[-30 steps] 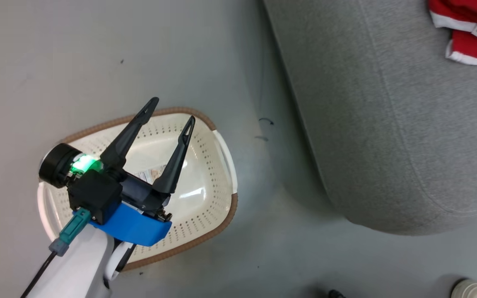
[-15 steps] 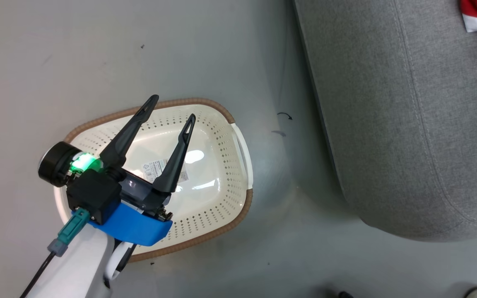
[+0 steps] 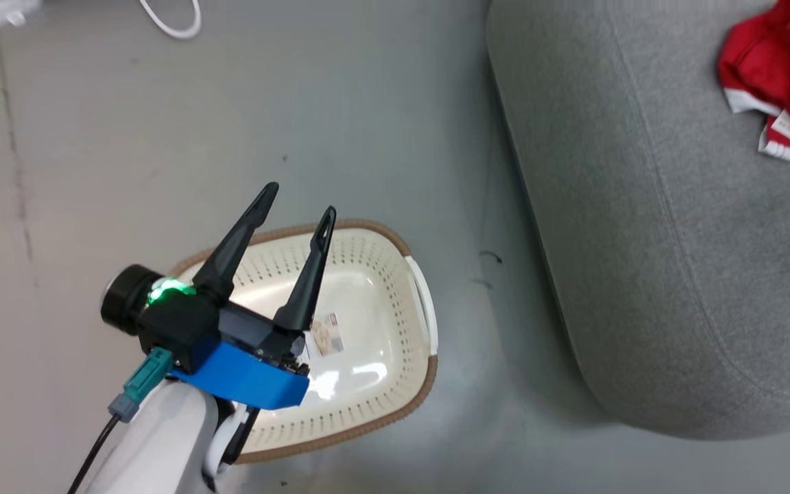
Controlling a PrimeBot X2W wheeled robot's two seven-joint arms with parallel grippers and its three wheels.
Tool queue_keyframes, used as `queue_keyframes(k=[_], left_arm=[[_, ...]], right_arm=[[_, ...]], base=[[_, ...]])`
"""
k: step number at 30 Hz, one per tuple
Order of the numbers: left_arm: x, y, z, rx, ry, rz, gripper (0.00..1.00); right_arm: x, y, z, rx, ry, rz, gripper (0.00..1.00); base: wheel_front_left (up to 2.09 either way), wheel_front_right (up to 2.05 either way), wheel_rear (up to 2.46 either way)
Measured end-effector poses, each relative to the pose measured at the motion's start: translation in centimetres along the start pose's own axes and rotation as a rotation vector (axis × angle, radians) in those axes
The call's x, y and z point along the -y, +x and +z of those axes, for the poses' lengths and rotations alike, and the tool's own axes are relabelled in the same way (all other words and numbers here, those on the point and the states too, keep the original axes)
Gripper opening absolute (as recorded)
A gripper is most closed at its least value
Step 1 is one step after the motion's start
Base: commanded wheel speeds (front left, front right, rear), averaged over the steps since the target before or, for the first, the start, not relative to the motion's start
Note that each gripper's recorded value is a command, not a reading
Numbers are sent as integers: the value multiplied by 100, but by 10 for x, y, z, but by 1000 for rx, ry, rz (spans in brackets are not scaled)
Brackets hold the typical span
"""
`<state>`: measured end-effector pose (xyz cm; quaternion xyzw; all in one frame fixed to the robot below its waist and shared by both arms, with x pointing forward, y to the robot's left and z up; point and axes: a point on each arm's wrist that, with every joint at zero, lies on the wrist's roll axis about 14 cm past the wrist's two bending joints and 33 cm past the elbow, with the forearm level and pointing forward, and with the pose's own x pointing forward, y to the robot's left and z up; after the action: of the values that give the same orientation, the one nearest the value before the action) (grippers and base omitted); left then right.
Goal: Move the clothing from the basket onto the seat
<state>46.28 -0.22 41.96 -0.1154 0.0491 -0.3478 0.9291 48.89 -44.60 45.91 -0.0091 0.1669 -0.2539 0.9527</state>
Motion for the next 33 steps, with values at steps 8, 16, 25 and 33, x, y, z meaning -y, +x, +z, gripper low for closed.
queue_keyframes(k=[8, 16, 25, 33], left_arm=[[-1, -29, 29, 32, 12, 99, 100], [-9, -64, 48, 66, 17, 221, 100], [-29, -108, 54, 73, 30, 374, 100], [-44, -146, 55, 77, 32, 490, 100]], right_arm=[[-26, -37, 21, 83, 0, 112, 100], [-66, -87, 34, 174, 16, 258, 100], [-110, -141, 25, 218, -15, 389, 100], [-156, -184, 12, 240, -6, 525, 100]], base=[[0, 0, 0], [0, 0, 0], [0, 0, 0], [0, 0, 0]])
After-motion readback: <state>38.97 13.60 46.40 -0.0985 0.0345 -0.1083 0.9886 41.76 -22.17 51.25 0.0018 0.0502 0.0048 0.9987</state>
